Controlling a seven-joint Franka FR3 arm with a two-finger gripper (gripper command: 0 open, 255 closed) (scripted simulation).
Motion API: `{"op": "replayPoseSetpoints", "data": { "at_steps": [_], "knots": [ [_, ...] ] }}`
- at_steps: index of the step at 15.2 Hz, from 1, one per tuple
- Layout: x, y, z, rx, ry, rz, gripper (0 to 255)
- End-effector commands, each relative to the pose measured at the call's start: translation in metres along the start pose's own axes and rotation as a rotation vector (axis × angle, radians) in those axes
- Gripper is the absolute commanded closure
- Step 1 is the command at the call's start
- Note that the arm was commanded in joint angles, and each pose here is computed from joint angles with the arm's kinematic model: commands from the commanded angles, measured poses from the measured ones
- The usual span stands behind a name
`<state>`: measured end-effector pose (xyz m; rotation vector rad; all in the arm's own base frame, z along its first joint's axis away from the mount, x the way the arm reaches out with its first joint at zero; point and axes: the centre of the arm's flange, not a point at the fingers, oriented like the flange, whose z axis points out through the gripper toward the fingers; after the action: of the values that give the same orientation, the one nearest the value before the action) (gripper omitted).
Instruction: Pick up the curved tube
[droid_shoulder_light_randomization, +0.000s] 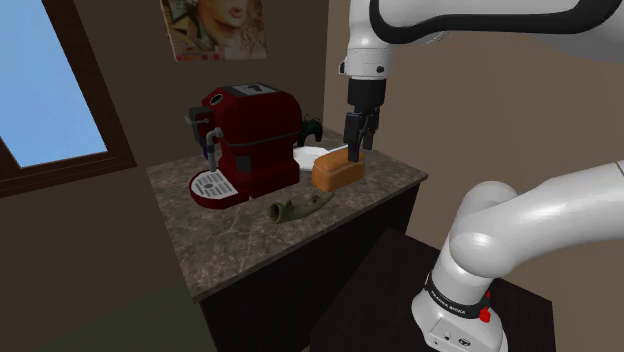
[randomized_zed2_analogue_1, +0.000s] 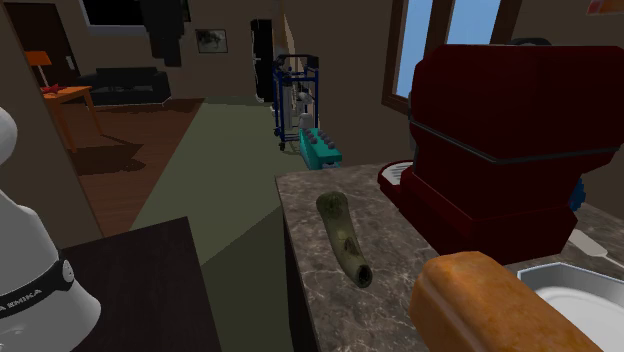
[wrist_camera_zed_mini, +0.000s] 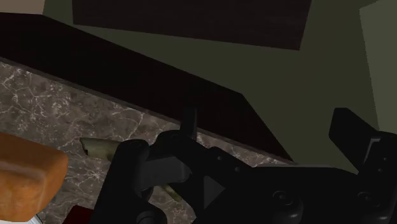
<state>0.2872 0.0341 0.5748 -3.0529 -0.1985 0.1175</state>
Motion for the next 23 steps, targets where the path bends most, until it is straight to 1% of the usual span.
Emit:
{"op": "replayPoseSetpoints", "data": {
  "at_steps": [1, 6, 12, 17, 23],
  "knots": [
    [0.000, 0.000, 0.000, 0.000, 0.000, 0.000, 0],
    [0.013, 0.044, 0.046, 0.000, 0.036, -0.151, 0],
    [0.039, 0.093, 0.100, -0.001, 0.080, -0.331, 0],
    [0.069, 0.130, 0.145, -0.001, 0.116, -0.482, 0],
    [0.114, 0.167, 0.196, -0.002, 0.159, -0.663, 0]
  ]
}}
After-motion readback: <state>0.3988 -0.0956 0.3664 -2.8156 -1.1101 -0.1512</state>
